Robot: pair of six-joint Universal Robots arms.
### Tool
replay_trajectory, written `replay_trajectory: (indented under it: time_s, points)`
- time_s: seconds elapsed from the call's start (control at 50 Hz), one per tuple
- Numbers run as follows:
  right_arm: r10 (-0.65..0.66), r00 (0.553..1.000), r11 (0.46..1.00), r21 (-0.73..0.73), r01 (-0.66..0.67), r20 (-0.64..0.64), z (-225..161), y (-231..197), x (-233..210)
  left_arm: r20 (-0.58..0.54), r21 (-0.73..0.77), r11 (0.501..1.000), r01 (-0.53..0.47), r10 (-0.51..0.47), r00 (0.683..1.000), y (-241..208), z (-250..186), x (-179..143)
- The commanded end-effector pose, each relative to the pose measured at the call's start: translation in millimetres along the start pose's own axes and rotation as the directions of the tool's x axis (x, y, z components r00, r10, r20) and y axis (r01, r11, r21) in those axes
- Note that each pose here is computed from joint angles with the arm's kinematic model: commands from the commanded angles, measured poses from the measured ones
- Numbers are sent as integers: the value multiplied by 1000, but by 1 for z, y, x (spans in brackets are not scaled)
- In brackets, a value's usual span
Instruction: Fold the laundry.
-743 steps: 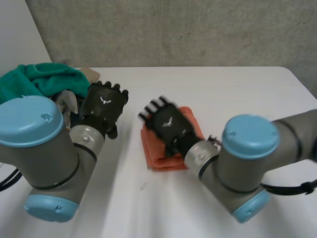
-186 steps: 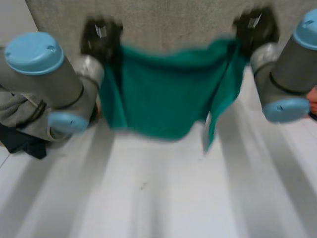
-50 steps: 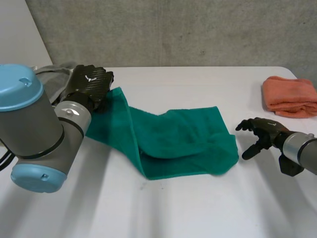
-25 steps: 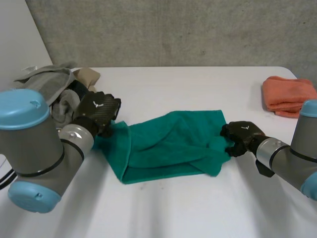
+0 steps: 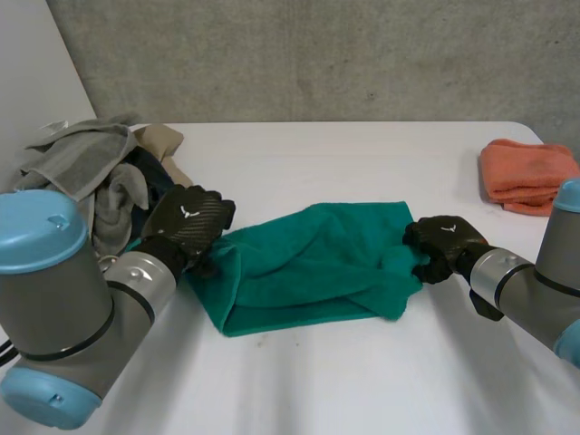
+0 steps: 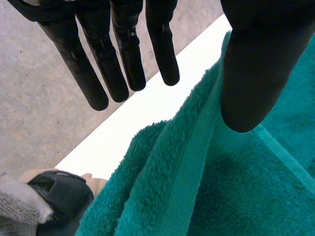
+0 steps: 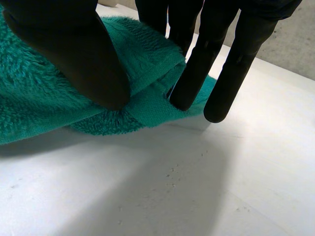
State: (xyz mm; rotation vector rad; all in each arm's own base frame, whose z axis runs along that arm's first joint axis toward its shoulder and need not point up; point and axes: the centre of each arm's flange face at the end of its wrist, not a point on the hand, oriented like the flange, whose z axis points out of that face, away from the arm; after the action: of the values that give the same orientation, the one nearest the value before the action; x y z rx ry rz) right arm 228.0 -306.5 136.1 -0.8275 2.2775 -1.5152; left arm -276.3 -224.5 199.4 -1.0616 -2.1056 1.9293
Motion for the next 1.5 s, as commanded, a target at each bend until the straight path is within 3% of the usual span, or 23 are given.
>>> replay_trajectory:
  time_s: [0.02,0.24,0.32,0.42,0.5,0.56,0.66,0.72,0.88,1.0,1.08,1.1,1.12,1.16,1.18,1.24,1.32,1.42,1.5]
  points:
    - [-9,1000,1000,-2,9,0,0,1,0,1,30,1000,-3,3,1000,3,-1,5]
    - [-21,998,1000,1,21,-54,-1,-7,9,6,19,1000,-16,16,1000,14,12,7]
    - [-113,986,993,26,117,-121,-18,-35,16,75,142,989,-40,30,997,-28,-3,-12]
    - [-340,907,929,63,365,-249,-71,-101,18,237,356,931,-81,-6,972,-96,-42,-59]
    - [-387,840,872,144,467,-381,-108,-154,22,344,407,906,-116,-34,938,-120,-62,-93]
    - [-384,804,851,165,499,-454,-134,-181,22,376,403,908,-114,-51,925,-125,-71,-106]
    - [-435,773,839,104,534,-462,-160,-194,18,404,341,937,-75,-75,912,-116,-73,-124]
    - [-501,755,831,7,556,-424,-155,-183,21,404,294,954,-55,-72,912,-105,-69,-127]
    - [-612,737,790,-203,578,-286,-93,-140,22,236,54,998,44,-55,970,-31,2,-101]
    - [-593,701,798,-172,578,-396,-44,-150,36,265,178,984,4,-52,963,-42,72,-116]
    - [-441,668,809,57,585,-599,-23,-195,53,386,434,895,-107,-77,919,-106,95,-149]
    - [-347,657,786,175,593,-669,-24,-218,58,410,486,864,-129,-96,907,-121,95,-156]
    - [-300,652,768,229,598,-696,-24,-227,60,457,578,795,-185,-128,880,-147,93,-170]
    - [-216,639,722,320,614,-738,-28,-244,64,496,648,724,-237,-165,853,-169,88,-181]
    - [-148,629,671,389,631,-763,-36,-260,64,520,691,668,-276,-195,831,-185,82,-189]
    - [-106,616,626,429,651,-781,-46,-271,62,534,726,614,-309,-222,816,-196,78,-192]
    - [-141,632,653,408,638,-762,-42,-259,58,526,704,652,-283,-210,824,-184,82,-186]
    - [-255,690,733,330,595,-677,-25,-220,50,476,579,795,-181,-149,867,-118,98,-160]
    - [-344,750,782,270,562,-564,-3,-179,43,433,469,876,-112,-118,894,-69,101,-136]
